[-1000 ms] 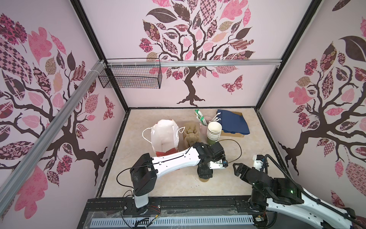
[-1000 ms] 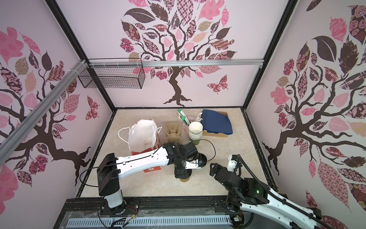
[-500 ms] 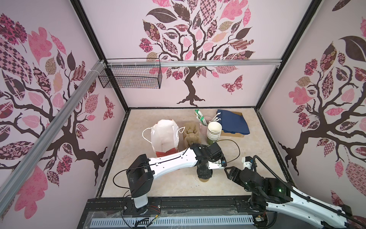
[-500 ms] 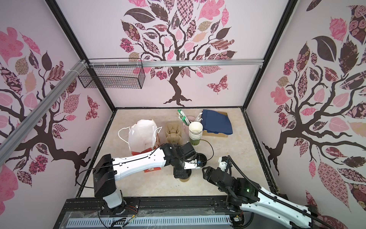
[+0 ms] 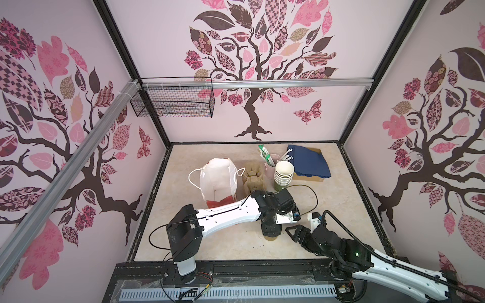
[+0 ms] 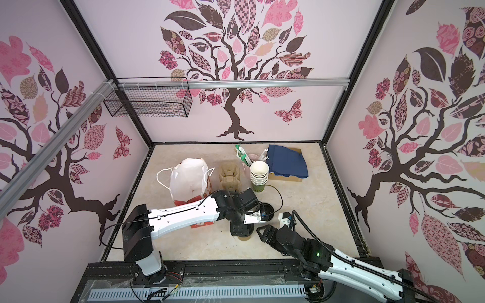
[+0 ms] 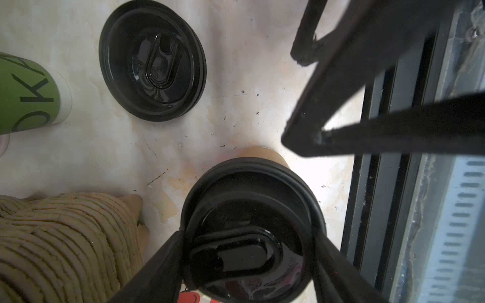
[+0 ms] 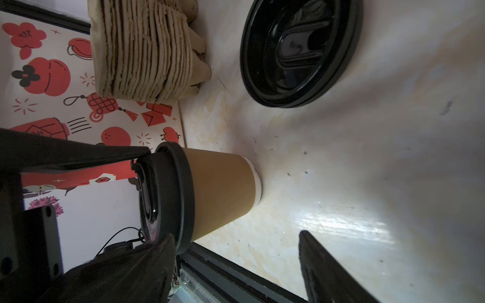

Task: Pack a coffee takeout order
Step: Close the lid on the coffee cup.

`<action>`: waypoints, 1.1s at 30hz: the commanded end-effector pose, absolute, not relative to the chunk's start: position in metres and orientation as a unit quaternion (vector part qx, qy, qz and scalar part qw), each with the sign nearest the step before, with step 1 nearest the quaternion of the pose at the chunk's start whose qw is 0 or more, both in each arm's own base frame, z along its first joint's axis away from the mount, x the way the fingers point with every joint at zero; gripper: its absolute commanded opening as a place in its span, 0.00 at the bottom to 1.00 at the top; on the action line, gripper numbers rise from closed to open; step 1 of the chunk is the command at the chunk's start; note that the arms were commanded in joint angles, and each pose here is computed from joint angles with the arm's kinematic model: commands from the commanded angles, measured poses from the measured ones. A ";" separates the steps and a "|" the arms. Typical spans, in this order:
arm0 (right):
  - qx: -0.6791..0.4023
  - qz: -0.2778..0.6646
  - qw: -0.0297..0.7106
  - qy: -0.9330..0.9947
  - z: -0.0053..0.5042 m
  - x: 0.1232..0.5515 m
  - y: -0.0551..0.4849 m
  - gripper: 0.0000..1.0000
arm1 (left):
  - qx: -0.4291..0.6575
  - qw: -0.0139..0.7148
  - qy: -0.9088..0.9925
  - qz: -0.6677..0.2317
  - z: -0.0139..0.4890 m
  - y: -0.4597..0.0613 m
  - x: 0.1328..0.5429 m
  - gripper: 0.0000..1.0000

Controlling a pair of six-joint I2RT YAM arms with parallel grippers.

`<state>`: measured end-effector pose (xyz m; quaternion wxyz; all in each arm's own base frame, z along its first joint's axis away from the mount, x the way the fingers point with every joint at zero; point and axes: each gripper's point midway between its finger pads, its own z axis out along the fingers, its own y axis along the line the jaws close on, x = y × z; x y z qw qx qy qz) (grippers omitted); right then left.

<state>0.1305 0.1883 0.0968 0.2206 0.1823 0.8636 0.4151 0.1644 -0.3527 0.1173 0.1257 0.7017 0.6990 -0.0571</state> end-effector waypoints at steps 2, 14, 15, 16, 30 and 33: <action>0.168 0.468 0.215 0.841 0.118 0.131 0.207 0.80 | 0.702 0.103 0.703 -0.052 0.107 -0.341 0.159 0.72; 0.190 0.485 0.210 0.827 0.110 0.139 0.213 0.81 | 0.705 0.098 0.701 -0.051 0.105 -0.341 0.157 0.72; 0.190 0.486 0.212 0.826 0.111 0.140 0.213 0.81 | 0.704 0.100 0.701 -0.051 0.105 -0.341 0.158 0.72; 0.190 0.489 0.212 0.824 0.113 0.141 0.214 0.80 | 0.705 0.099 0.701 -0.050 0.106 -0.341 0.158 0.72; 0.201 0.503 0.196 0.817 0.105 0.145 0.220 0.75 | 0.706 0.099 0.700 -0.051 0.105 -0.342 0.156 0.71; 0.204 0.505 0.195 0.816 0.103 0.145 0.219 0.75 | 0.706 0.100 0.699 -0.052 0.106 -0.342 0.156 0.71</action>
